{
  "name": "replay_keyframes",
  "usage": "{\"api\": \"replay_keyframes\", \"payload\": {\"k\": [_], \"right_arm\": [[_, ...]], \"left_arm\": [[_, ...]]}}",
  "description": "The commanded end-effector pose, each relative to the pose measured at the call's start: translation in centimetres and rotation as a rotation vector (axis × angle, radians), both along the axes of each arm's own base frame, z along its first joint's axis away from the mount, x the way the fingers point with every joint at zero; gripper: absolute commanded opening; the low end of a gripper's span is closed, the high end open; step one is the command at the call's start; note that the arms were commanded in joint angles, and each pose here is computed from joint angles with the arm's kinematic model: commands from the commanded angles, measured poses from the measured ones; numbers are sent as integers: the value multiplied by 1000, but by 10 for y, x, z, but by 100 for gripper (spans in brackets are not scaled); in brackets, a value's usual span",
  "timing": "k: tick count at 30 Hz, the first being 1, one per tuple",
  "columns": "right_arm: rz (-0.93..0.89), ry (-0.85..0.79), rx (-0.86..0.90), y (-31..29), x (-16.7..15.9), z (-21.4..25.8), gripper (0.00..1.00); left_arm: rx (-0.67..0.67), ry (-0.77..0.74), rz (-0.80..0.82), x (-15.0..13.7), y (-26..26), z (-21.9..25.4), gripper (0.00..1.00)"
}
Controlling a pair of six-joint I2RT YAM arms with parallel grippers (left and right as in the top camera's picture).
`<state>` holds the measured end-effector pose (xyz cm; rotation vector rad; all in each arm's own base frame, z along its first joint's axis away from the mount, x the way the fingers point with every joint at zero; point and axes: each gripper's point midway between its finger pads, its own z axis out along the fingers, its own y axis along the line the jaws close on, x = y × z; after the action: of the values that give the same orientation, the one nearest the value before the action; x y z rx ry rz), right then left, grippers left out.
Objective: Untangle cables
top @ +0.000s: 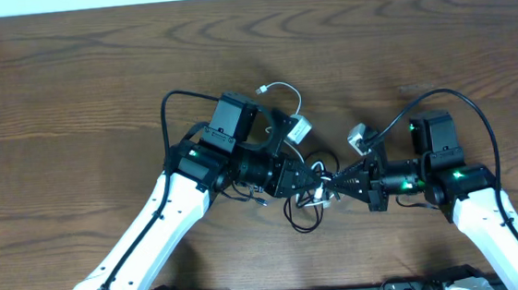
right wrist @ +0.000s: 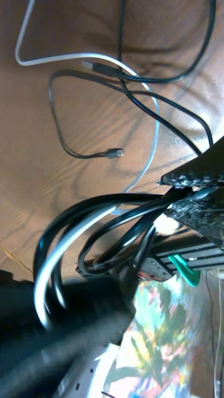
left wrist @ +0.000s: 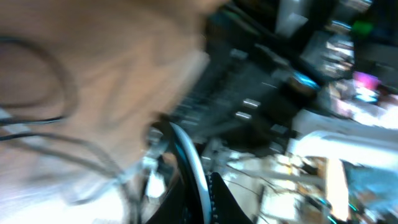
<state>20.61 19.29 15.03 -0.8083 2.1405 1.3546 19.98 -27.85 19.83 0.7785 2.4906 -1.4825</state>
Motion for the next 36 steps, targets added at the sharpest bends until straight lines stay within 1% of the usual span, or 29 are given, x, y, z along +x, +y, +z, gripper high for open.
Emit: {"api": "replay_keyframes", "payload": {"k": [1, 4, 8, 13, 19, 25, 28, 30, 32, 34, 36], "right_arm": [[61, 20, 75, 6, -13, 13, 1], [111, 25, 150, 10, -21, 25, 1], [167, 28, 236, 13, -31, 39, 1], [177, 47, 242, 14, -35, 40, 1], [238, 65, 281, 20, -47, 46, 1], [240, 66, 282, 21, -48, 47, 1], [238, 79, 279, 20, -49, 46, 1], [215, 117, 244, 19, -50, 39, 1], [199, 147, 217, 18, -51, 33, 1], [184, 171, 187, 17, -52, 27, 1], [171, 183, 152, 16, -53, 21, 1]], "left_arm": [[194, -90, 183, 33, 19, -22, 8], [243, -117, 223, 41, 25, -28, 8], [240, -132, 231, 44, 25, -26, 8], [230, -146, 234, 47, 24, -24, 8], [215, -149, 247, 51, 21, -21, 8], [216, -146, 256, 52, 23, -21, 8], [248, -137, 344, 68, 38, -24, 8], [265, -87, 478, 88, 59, -25, 8], [253, -46, 562, 101, 73, -24, 8], [229, -19, 601, 107, 81, -20, 8], [183, -2, 591, 109, 82, -15, 8]]}}
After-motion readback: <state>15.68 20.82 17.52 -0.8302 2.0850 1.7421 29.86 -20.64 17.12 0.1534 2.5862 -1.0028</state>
